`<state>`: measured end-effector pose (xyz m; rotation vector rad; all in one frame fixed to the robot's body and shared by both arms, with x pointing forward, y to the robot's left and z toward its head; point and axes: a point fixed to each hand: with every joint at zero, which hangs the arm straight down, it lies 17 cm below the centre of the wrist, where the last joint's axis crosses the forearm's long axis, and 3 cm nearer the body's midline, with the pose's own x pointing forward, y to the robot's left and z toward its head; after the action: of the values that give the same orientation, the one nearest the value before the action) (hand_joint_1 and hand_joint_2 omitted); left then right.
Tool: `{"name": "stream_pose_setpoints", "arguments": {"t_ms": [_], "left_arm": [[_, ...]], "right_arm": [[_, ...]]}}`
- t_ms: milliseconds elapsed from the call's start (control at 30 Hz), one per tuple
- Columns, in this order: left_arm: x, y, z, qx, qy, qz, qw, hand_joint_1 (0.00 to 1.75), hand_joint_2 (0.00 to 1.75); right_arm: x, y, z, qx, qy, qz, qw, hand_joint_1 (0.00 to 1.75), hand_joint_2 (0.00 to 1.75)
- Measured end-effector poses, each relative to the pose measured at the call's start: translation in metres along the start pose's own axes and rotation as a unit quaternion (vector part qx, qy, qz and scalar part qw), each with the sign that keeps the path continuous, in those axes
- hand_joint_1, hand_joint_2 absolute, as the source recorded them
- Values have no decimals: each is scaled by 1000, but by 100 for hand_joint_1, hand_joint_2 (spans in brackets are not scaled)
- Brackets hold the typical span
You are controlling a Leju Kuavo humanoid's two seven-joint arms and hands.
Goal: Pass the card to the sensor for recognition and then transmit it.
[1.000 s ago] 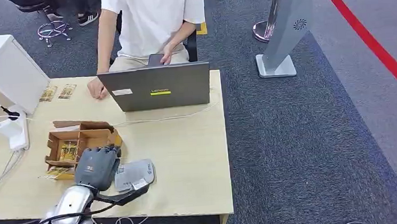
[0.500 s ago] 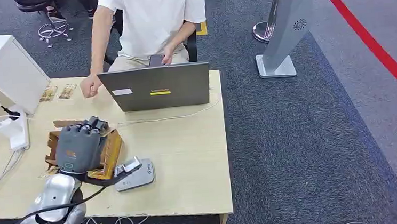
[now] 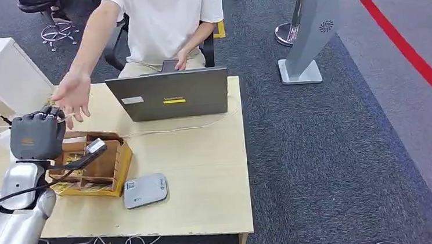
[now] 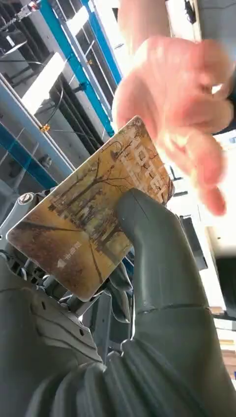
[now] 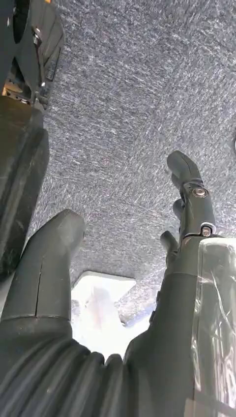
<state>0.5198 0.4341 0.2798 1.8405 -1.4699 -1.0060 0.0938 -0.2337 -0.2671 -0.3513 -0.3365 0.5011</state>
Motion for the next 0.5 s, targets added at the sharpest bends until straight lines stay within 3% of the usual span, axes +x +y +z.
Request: {"name": "stream_pose_setpoints", "arguments": {"t_ms": [500], "left_arm": [[11,-17,7,-31,4,33,999,0,175]], "right_arm": [[-1,-1,0,-1,2,-4,1000,0,175]]}}
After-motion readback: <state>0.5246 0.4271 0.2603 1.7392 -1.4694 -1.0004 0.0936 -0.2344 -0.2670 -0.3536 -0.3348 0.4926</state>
